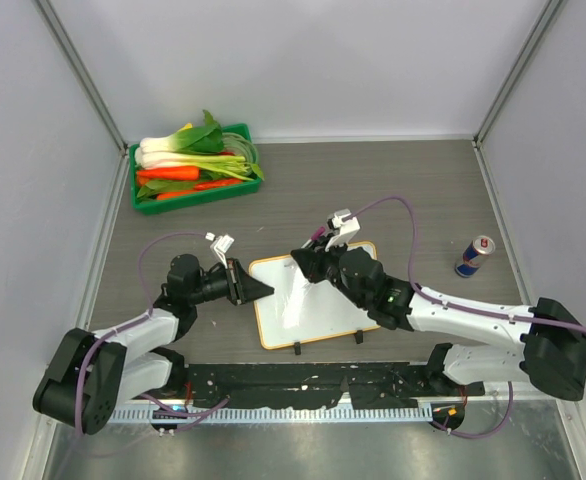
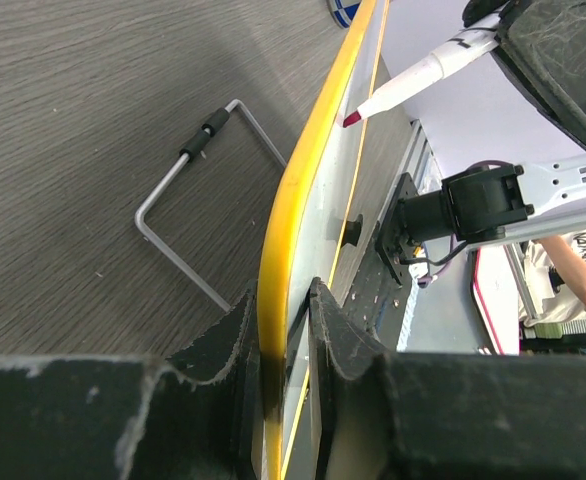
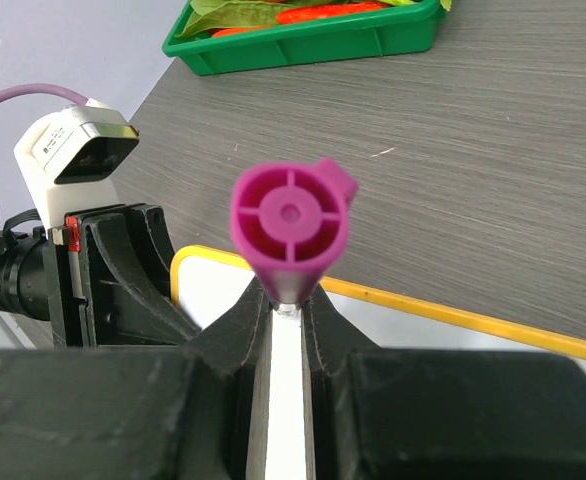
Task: Write a sentence on the whiteboard
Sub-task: Hold the whiteboard on the whiteboard stand, then write a sentence on the whiteboard.
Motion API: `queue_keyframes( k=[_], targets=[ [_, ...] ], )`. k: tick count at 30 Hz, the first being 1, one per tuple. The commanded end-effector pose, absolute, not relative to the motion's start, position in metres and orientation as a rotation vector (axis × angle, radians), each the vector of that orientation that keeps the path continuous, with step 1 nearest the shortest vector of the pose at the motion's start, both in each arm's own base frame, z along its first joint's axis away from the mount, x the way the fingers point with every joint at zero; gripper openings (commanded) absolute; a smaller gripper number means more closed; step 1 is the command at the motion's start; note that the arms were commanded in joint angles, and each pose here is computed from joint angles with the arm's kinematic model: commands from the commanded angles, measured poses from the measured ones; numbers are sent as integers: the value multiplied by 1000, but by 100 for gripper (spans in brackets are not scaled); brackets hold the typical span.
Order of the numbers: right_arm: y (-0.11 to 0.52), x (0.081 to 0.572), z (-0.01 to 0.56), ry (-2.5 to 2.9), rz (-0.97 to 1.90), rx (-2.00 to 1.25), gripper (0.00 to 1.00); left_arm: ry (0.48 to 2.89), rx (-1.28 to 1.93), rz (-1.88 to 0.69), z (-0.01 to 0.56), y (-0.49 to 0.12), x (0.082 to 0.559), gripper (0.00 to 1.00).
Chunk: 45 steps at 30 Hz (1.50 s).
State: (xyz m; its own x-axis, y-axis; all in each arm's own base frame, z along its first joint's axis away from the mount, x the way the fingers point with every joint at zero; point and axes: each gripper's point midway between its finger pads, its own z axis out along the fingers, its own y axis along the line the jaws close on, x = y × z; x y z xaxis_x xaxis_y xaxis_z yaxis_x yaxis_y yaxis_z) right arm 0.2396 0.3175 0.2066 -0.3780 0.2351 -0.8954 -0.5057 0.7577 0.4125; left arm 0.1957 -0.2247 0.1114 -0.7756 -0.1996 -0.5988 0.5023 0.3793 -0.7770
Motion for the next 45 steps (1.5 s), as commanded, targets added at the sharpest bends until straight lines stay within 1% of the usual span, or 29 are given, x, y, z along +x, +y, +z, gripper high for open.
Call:
queue_keyframes(
  k=[1,15,32,45],
  targets=[
    [325,248,234,1727,813,-169,1,2053,250,-1352,95,-219,203,0],
    [340,239,220,1779,854,-245,1,2045,255,-1357,97,-219,203,0],
    [314,235,200,1828,766,-222,1,2047,257,-1360,96,-220,203,0],
    [315,226,188,1865,790,-257,1,2046,259,-1359,96,-220,203,0]
  ],
)
